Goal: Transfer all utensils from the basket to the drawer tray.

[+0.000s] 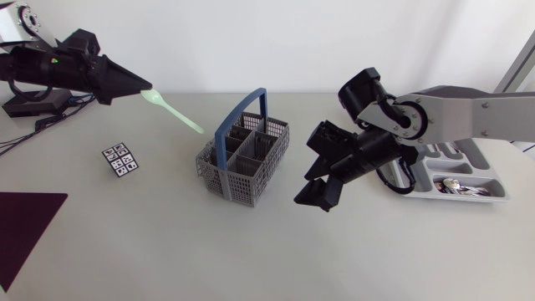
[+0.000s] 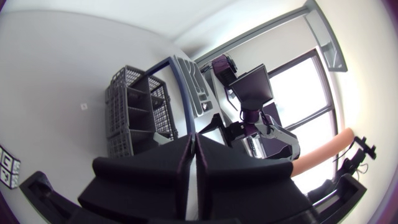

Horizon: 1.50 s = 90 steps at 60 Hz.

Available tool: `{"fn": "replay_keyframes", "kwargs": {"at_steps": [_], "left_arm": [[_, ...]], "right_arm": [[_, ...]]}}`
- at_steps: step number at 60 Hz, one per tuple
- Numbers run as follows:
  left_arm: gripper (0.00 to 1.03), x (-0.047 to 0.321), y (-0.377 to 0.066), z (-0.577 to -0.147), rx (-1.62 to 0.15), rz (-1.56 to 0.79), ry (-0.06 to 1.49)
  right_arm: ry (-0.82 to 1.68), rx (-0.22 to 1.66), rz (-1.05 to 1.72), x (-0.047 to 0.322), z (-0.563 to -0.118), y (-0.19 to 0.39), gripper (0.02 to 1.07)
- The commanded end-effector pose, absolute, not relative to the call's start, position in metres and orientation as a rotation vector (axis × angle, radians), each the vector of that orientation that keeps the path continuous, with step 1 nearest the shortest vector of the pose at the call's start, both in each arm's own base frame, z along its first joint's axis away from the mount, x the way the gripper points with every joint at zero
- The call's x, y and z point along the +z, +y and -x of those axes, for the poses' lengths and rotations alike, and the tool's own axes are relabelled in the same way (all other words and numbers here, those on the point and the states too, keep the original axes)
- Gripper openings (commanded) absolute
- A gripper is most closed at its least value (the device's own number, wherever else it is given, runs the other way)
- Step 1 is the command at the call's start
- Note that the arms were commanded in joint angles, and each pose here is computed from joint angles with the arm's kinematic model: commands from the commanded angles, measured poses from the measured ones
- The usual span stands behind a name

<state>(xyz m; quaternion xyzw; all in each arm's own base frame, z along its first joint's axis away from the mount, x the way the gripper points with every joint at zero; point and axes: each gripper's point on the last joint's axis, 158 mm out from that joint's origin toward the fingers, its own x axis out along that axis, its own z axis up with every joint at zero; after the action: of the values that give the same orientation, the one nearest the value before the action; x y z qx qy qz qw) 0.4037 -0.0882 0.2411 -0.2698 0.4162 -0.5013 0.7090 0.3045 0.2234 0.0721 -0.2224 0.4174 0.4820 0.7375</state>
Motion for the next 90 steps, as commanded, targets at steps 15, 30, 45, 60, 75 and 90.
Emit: {"fn": "replay_keyframes", "kwargs": {"at_steps": [15,30,45,60,75,90], "left_arm": [[0.03,0.26,-0.088,-0.382,-1.16,0.435,0.826],[0.03,0.262,-0.108,-0.346,-1.187,0.316,0.888],[0.03,0.234,-0.124,-0.335,-1.201,0.245,0.978],[0.03,0.182,-0.129,-0.339,-1.088,0.117,1.039],[0.03,0.145,-0.157,-0.323,-1.058,-0.03,1.077],[0.03,0.154,-0.198,-0.284,-1.115,-0.232,1.01]], "right_arm": [[0.894,1.039,0.483,0.081,-0.308,0.221,0.94],[0.895,1.034,0.488,0.08,-0.304,0.214,0.95],[0.895,1.035,0.485,0.079,-0.301,0.212,0.95],[0.901,1.031,0.486,0.076,-0.3,0.208,0.95],[0.903,1.027,0.49,0.071,-0.299,0.204,0.95],[0.882,1.033,0.501,0.071,-0.296,0.198,0.95]]}}
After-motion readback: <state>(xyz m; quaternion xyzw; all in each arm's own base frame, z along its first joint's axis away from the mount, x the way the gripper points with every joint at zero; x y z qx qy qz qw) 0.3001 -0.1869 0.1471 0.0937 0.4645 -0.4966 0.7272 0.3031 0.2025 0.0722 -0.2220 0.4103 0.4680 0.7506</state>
